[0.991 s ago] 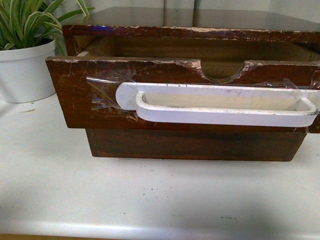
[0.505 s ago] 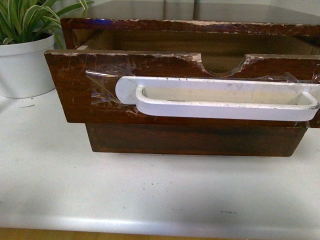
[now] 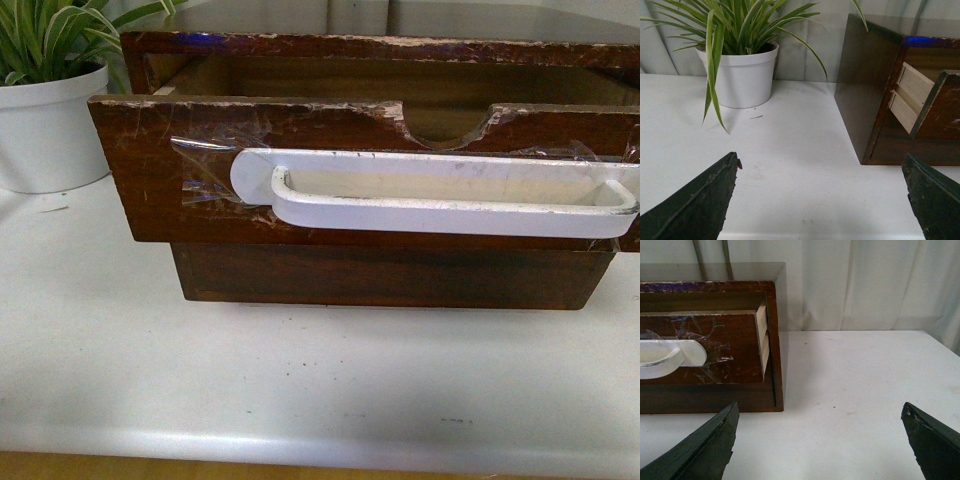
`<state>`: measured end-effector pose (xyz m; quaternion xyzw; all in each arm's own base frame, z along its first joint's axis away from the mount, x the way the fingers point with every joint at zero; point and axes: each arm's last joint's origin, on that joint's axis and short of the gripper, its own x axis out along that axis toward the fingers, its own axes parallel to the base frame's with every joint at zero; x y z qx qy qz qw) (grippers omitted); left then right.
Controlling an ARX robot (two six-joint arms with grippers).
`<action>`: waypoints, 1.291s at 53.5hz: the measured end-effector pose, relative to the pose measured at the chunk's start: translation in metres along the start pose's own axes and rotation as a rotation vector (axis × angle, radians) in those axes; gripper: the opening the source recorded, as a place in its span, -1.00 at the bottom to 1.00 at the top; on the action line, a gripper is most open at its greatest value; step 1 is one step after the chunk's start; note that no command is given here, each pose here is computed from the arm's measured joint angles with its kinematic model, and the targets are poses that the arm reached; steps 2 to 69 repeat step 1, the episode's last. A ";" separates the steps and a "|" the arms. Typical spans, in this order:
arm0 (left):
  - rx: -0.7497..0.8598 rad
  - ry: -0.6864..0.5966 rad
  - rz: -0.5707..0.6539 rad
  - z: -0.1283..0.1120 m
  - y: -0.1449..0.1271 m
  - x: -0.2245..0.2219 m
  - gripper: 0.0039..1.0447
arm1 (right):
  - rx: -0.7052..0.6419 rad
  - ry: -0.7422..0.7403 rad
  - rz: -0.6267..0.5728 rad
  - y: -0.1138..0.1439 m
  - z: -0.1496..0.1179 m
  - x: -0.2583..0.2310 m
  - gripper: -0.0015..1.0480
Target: Open drawer
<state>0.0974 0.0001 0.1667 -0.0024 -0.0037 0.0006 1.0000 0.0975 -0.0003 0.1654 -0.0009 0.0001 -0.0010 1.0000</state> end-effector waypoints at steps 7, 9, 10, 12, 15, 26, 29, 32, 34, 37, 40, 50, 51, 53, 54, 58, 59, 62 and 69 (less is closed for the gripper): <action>0.000 0.000 0.000 0.000 0.000 0.000 0.88 | 0.000 0.000 0.000 0.000 0.000 0.000 0.83; 0.000 0.000 0.000 0.000 0.000 0.000 0.88 | 0.000 0.000 0.000 0.000 0.000 0.000 0.83; 0.000 0.000 0.000 0.000 0.000 0.000 0.88 | 0.000 0.000 0.000 0.000 0.000 0.000 0.83; 0.000 0.000 0.000 0.000 0.000 0.000 0.88 | 0.000 0.000 0.000 0.000 0.000 0.000 0.83; 0.000 0.000 0.000 0.000 0.000 0.000 0.88 | 0.000 0.000 0.000 0.000 0.000 0.000 0.83; 0.000 0.000 0.000 0.000 0.000 0.000 0.88 | 0.000 0.000 0.000 0.000 0.000 0.000 0.83; 0.000 0.000 0.000 0.000 0.000 0.000 0.88 | 0.000 0.000 0.000 0.000 0.000 0.000 0.83; 0.000 0.000 0.000 0.000 0.000 0.000 0.88 | 0.000 0.000 0.000 0.000 0.000 0.000 0.83; 0.000 0.000 0.000 0.000 0.000 0.000 0.88 | 0.000 0.000 0.000 0.000 0.000 0.000 0.83; 0.000 0.000 0.000 0.000 0.000 0.000 0.88 | 0.000 0.000 0.000 0.000 0.000 0.000 0.83; 0.000 0.000 0.000 0.000 0.000 0.000 0.88 | 0.000 0.000 0.000 0.000 0.000 0.000 0.83; 0.000 0.000 0.000 0.000 0.000 0.000 0.88 | 0.000 0.000 0.000 0.000 0.000 0.000 0.83; 0.000 0.000 0.000 0.000 0.000 0.000 0.88 | 0.000 0.000 0.000 0.000 0.000 0.000 0.83; 0.000 0.000 0.000 0.000 0.000 0.000 0.88 | 0.000 0.000 0.000 0.000 0.000 0.000 0.83; 0.000 0.000 0.000 0.000 0.000 0.000 0.88 | 0.000 0.000 0.000 0.000 0.000 0.000 0.83; 0.000 0.000 0.000 0.000 0.000 0.000 0.88 | 0.000 0.000 0.000 0.000 0.000 0.000 0.83; 0.000 0.000 0.000 0.000 0.000 0.000 0.88 | 0.000 0.000 0.000 0.000 0.000 0.000 0.83; 0.000 0.000 0.000 0.000 0.000 0.000 0.88 | 0.000 0.000 0.000 0.000 0.000 0.000 0.83; 0.000 0.000 0.000 0.000 0.000 0.000 0.88 | 0.000 0.000 0.000 0.000 0.000 0.000 0.83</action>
